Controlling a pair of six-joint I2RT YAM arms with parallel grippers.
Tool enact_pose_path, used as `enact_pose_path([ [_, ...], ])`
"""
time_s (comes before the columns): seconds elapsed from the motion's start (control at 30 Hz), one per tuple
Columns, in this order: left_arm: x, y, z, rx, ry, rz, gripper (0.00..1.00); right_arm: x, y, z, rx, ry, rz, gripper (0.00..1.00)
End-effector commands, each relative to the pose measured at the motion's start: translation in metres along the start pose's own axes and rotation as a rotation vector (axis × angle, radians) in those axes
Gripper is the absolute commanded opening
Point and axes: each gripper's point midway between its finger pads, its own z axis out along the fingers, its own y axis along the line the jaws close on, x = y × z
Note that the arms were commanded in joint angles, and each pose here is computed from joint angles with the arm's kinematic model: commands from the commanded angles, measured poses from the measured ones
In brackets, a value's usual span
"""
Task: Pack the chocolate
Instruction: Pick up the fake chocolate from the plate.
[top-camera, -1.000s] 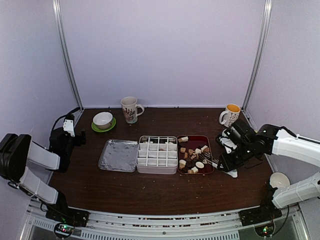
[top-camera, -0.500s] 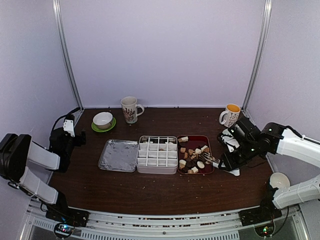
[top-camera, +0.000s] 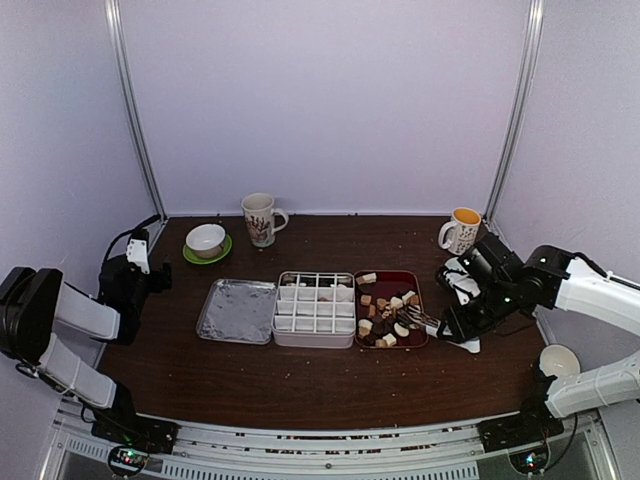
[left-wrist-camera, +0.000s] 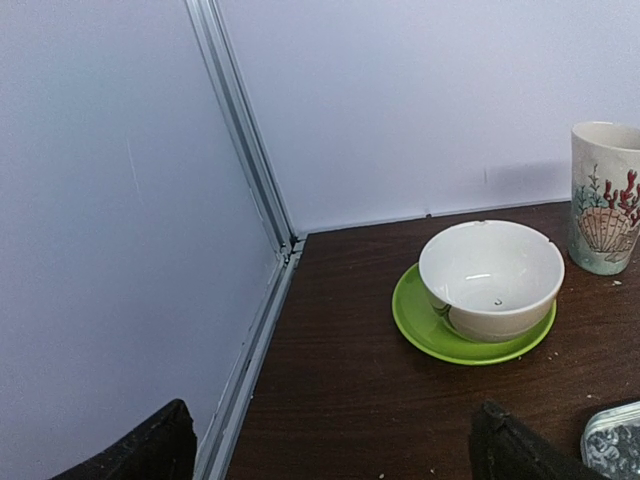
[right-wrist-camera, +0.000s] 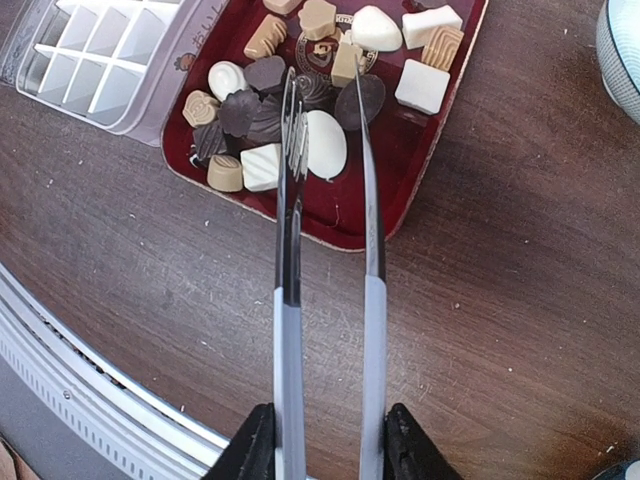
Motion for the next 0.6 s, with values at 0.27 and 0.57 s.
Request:
enact_pose_path([
  [0.27,-0.015,0.008,0.001,-0.026,-0.05,-0.021,0.98,-0.005,-0.001,0.017,0.019,0.041,0.01,0.36],
  [0.57,-0.014,0.007,0.001,-0.027,-0.048,-0.02,0.98,0.001,0.01,0.006,-0.047,0.056,-0.009,0.4],
])
